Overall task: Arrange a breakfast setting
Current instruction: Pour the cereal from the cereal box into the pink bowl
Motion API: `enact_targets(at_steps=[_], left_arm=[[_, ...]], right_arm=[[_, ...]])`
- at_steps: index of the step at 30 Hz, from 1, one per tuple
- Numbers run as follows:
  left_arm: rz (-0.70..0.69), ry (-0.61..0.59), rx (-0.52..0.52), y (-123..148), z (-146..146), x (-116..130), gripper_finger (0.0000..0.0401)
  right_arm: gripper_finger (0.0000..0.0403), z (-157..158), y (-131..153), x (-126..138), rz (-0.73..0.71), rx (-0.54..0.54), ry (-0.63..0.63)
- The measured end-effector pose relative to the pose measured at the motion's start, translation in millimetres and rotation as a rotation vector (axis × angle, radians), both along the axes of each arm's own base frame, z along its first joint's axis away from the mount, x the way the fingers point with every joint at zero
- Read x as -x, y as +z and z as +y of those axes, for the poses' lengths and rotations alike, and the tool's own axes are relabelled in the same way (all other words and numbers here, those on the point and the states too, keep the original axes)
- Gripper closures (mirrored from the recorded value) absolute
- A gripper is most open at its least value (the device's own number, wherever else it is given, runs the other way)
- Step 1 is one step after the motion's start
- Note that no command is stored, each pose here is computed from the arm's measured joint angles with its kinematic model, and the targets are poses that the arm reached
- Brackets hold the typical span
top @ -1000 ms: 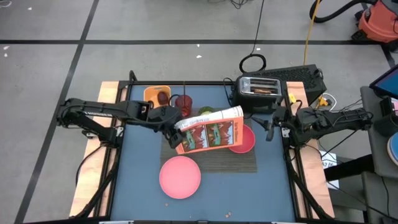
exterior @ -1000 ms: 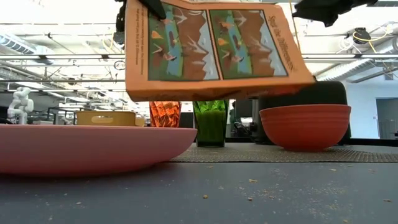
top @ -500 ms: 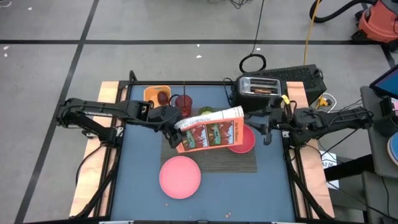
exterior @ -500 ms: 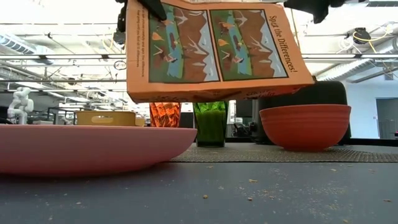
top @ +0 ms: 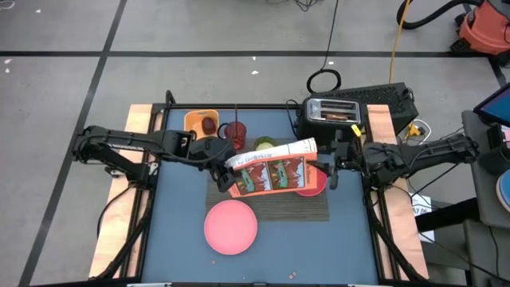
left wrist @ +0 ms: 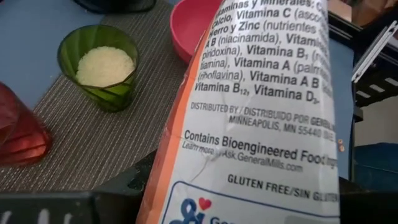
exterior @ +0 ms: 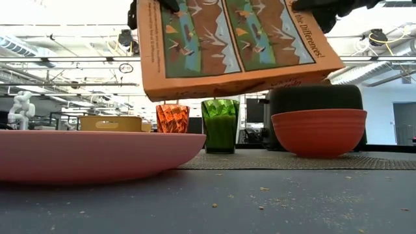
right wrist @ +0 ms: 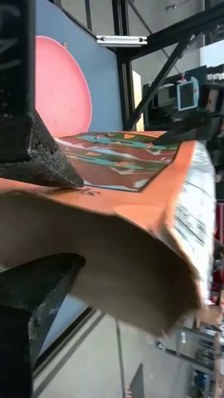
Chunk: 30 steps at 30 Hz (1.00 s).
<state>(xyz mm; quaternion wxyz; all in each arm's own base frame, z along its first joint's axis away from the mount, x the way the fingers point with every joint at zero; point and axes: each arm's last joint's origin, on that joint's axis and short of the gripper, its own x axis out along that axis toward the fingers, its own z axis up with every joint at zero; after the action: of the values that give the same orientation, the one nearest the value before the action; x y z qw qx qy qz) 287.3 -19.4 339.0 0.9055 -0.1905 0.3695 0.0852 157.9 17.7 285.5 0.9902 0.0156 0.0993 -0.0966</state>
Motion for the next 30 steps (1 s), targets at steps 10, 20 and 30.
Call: enact_targets(at_steps=[10, 20, 30], left_arm=[[-0.025, -0.009, -0.005, 2, -1, -2, 0.0192], [-0.033, -0.012, -0.006, 2, -2, -2, 0.0192], [-0.035, -0.011, -0.004, 3, -2, -2, 0.0192]], right_arm=[[0.0258, 4, -11, -17, 0.064, 0.003, 0.026], [0.0394, 10, -7, -32, -0.021, 0.040, 0.147], [0.0401, 9, -5, -32, -0.040, 0.040, 0.141]])
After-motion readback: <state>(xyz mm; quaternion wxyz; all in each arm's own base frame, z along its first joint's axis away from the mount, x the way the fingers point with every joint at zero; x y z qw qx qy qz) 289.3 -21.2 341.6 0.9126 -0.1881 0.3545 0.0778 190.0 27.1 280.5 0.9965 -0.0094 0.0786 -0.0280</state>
